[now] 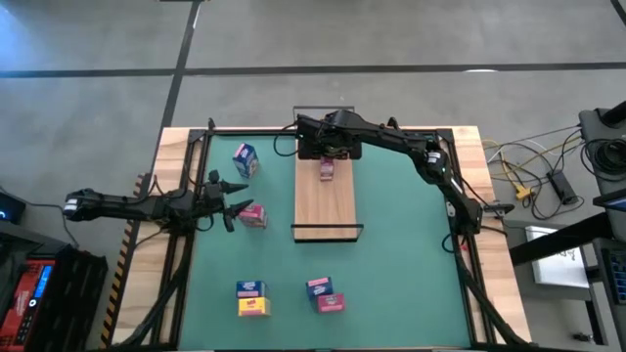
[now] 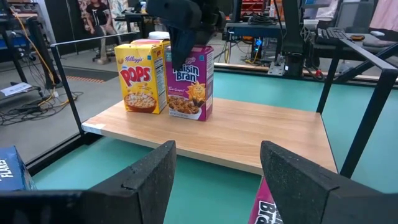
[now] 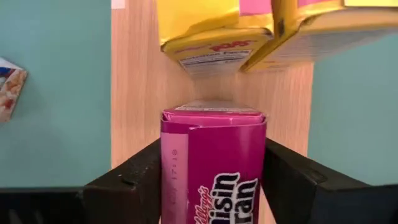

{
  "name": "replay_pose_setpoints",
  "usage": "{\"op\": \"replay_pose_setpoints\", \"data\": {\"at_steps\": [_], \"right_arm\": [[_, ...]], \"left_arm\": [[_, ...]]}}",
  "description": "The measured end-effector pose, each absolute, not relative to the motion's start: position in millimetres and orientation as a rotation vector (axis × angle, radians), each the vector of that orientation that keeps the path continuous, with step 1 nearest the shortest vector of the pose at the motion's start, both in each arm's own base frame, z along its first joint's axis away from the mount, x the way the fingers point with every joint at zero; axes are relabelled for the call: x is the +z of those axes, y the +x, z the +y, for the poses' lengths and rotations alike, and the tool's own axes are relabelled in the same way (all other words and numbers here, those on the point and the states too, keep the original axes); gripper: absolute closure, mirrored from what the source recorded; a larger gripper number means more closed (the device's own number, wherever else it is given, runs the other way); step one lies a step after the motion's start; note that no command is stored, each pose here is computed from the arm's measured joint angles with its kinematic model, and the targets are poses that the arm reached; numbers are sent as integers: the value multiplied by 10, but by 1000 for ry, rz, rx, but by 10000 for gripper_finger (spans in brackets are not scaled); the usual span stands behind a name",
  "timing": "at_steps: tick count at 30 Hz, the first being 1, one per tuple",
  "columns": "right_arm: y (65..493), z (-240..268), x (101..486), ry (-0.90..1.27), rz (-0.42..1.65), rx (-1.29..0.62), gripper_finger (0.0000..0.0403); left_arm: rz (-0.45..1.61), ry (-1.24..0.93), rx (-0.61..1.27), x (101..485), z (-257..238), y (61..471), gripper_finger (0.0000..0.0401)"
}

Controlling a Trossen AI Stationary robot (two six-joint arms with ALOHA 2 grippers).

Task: Stack cereal on shelf
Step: Put the right purple cereal box on the shelf, then put the bottom purple cereal box on the shelf aligned with the other purple cereal box

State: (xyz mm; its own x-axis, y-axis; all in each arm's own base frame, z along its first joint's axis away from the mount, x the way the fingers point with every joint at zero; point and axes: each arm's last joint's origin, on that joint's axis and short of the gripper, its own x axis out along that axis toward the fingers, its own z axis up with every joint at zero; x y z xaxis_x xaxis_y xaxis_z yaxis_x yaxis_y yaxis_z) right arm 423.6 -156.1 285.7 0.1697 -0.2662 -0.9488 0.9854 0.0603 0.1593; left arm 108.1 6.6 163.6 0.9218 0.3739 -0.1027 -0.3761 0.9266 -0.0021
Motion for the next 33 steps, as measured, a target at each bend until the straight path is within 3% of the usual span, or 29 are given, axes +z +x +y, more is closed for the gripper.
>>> {"op": "replay_pose_setpoints", "data": {"at_steps": [17,33], "right_arm": [[4204,-1314,3131,1033,930,-1106,117],[3782,-562,3822,894,866,-1054,122]], "left_arm": [[101,-22,385,1636,66,1081,183],[102,-22,385,1634,66,1081,183]]}}
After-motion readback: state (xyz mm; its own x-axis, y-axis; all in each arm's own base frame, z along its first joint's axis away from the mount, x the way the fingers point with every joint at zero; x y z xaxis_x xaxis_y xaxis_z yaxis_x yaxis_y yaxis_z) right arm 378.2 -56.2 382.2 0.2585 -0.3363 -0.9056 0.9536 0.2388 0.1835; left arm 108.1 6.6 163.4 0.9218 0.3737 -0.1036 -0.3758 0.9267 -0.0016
